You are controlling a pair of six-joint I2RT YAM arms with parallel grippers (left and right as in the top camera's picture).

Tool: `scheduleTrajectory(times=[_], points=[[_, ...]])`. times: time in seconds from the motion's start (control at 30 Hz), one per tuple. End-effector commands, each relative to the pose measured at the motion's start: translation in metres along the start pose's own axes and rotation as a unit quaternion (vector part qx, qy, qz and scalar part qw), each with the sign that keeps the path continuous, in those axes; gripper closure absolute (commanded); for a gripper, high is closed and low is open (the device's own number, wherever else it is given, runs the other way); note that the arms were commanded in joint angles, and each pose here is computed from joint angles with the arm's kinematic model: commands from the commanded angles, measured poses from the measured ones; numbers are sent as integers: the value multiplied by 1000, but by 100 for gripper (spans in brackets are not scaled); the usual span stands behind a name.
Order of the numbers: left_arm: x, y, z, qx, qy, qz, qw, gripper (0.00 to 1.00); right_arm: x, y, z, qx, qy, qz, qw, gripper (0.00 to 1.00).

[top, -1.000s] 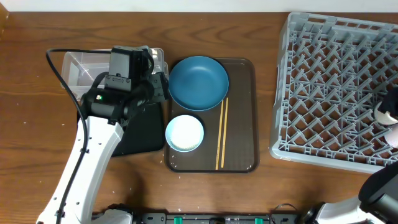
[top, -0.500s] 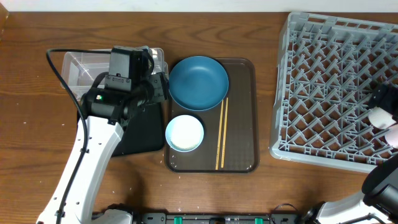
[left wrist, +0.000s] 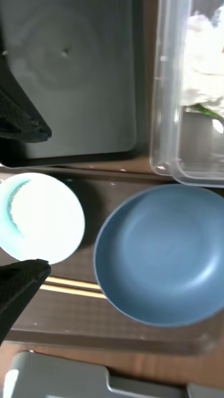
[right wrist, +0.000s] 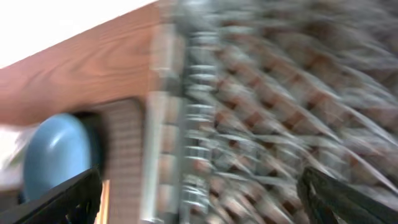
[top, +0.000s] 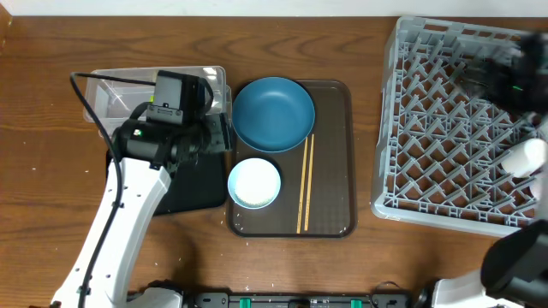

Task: Sort waste into correct bins and load items into the dishwasher rack
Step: 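Grasp the blue plate rim with the right gripper and lift it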

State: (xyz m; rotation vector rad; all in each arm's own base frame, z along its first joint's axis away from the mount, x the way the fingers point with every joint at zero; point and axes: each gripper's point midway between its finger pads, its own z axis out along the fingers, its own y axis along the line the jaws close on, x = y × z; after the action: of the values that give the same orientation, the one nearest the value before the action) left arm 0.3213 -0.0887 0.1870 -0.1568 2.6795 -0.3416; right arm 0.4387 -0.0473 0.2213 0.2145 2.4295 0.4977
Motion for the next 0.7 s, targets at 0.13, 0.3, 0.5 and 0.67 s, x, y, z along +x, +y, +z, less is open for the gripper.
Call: scheduleTrajectory(times=[0.13, 0.3, 0.5, 0.67], points=[[15, 11, 17, -24, 47, -5, 999, 37, 37, 112, 78, -25, 55, -139, 988, 1], [18, 13, 23, -28, 59, -7, 998, 37, 89, 155, 140, -21, 113, -177, 978, 6], [18, 13, 24, -29, 60, -7, 998, 37, 143, 156, 196, 45, 161, -163, 972, 24], [18, 13, 24, -29, 60, -7, 998, 37, 166, 163, 219, 41, 176, -170, 969, 53]])
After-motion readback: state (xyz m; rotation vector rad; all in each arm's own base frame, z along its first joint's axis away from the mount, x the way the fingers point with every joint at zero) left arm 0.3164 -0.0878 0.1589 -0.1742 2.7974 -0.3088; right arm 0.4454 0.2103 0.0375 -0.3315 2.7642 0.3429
